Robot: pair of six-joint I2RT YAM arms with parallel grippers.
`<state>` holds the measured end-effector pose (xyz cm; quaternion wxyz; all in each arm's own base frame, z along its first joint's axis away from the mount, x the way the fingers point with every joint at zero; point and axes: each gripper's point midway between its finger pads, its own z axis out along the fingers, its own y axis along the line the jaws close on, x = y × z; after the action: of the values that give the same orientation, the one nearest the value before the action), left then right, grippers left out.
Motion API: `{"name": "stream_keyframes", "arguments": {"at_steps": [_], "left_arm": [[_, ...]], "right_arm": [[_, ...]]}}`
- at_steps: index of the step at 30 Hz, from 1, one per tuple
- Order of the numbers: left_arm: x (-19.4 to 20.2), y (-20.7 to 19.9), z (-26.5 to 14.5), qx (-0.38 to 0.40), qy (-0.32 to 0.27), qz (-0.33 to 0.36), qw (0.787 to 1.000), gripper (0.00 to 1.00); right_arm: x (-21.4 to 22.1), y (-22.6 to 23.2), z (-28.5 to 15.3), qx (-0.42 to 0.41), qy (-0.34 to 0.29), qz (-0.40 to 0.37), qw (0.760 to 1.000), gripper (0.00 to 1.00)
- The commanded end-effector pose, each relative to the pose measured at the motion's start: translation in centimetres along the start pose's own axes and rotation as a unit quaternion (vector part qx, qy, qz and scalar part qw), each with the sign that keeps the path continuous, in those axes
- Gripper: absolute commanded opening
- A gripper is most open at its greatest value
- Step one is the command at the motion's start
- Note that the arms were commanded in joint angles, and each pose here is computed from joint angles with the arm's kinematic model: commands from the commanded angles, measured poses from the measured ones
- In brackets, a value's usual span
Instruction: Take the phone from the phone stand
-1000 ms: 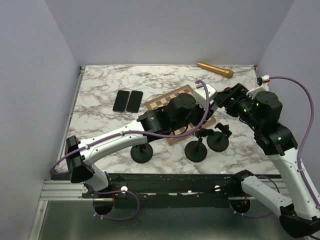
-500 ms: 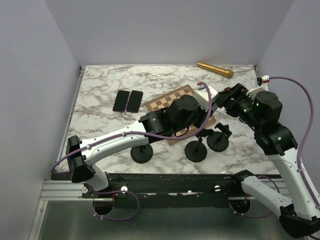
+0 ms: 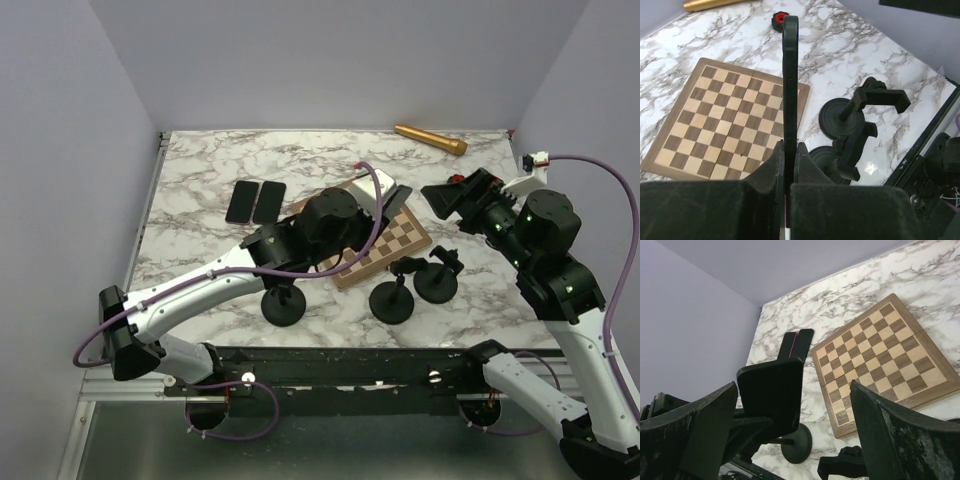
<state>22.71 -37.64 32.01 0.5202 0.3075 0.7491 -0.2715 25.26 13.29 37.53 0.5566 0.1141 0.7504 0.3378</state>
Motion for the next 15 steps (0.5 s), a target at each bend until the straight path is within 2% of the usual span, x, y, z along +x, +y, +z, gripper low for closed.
{"name": "stream_keyframes", "arguments": {"at_steps": [1, 4, 8, 12, 15], "left_arm": [[-2.0, 3.2, -2.9, -0.031, -0.036, -0.011, 0.999, 0.00], [-1.7, 6.5, -4.9, -0.047, -0.032, -0.028, 0.998, 0.00], [-1.1, 12.9, -8.7, -0.105, -0.032, -0.042, 0.993, 0.00], [0.9, 21.1, -11.9, -0.206, -0.008, -0.086, 0.975, 0.00], [3.5, 26.4, -12.6, -0.259, 0.027, -0.133, 0.956, 0.00]], "right_arm": [[-1.7, 0.0, -0.8, 0.010, -0.031, -0.033, 0.999, 1.00], [-1.8, -1.0, -1.3, 0.032, -0.037, -0.043, 0.998, 1.00], [-1.7, -1.2, -2.0, 0.031, -0.041, -0.046, 0.998, 1.00], [-1.6, -1.3, -2.0, 0.030, -0.044, -0.051, 0.997, 1.00], [-1.7, -1.0, -2.2, 0.025, -0.039, -0.054, 0.997, 1.00]]}}
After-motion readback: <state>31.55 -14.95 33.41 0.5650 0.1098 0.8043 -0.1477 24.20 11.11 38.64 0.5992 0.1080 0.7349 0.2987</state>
